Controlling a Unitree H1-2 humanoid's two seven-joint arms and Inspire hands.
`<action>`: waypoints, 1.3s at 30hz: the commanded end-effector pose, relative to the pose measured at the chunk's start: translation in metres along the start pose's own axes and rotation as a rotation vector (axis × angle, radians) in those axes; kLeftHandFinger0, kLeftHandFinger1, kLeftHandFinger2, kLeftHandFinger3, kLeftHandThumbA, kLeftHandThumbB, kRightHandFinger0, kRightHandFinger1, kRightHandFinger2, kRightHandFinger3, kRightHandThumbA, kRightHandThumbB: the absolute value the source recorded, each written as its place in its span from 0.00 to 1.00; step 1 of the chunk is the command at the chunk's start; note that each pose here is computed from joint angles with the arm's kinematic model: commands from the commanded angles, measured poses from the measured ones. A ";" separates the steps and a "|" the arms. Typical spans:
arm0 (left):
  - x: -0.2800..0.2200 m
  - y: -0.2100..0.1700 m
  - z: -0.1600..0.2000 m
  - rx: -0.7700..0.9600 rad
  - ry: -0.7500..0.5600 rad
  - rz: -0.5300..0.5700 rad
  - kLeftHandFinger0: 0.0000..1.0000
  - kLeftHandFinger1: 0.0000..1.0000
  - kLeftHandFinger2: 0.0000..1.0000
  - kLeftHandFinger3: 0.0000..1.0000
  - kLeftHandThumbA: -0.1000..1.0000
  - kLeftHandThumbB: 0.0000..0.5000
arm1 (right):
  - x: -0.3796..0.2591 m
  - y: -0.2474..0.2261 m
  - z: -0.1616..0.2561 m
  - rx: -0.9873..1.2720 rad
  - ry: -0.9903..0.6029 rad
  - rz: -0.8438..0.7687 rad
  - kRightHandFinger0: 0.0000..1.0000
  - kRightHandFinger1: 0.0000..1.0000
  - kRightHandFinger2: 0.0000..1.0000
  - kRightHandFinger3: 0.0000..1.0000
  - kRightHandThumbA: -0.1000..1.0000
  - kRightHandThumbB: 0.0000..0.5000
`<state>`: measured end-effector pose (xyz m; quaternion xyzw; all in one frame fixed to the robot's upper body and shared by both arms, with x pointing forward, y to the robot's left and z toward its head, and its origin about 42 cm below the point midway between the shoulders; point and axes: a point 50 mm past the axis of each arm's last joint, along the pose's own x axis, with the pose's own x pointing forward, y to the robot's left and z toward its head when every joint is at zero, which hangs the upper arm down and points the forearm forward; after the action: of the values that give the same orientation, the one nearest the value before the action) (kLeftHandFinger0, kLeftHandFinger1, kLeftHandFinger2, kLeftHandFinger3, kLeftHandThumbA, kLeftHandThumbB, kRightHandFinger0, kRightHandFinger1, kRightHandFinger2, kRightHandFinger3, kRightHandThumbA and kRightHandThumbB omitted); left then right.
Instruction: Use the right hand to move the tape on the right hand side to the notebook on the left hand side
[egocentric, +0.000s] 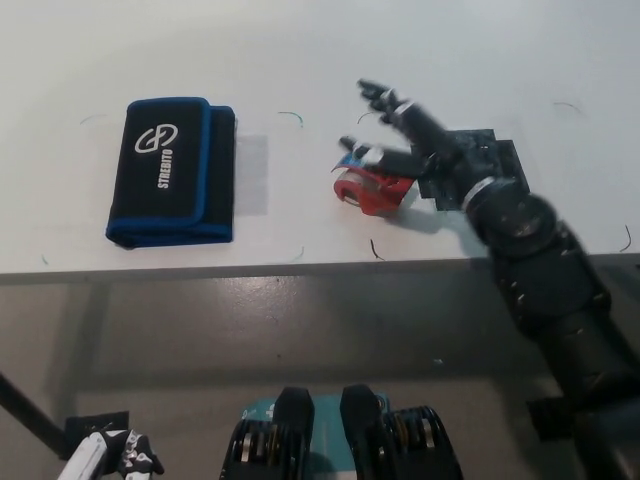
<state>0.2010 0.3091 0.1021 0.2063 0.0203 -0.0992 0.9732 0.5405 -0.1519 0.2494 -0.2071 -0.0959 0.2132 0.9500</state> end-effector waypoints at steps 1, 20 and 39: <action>-0.003 0.004 0.008 0.012 -0.038 0.003 0.31 0.23 0.25 0.41 0.33 0.01 | 0.013 -0.032 0.022 -0.081 -0.004 -0.034 1.00 1.00 1.00 1.00 0.74 0.77; 0.003 0.007 0.013 0.013 -0.056 0.002 0.31 0.23 0.25 0.40 0.29 0.00 | -0.026 0.014 -0.081 0.059 0.248 -0.036 1.00 1.00 1.00 1.00 0.67 0.68; 0.006 0.007 0.016 0.023 -0.060 -0.003 0.31 0.25 0.27 0.42 0.35 0.02 | -0.014 0.083 -0.075 0.100 0.233 0.002 1.00 1.00 1.00 1.00 0.72 0.85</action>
<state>0.2072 0.3080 0.1076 0.2077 0.0098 -0.1029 0.9727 0.5290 -0.1584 0.1575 -0.1835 0.0090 0.1481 0.9718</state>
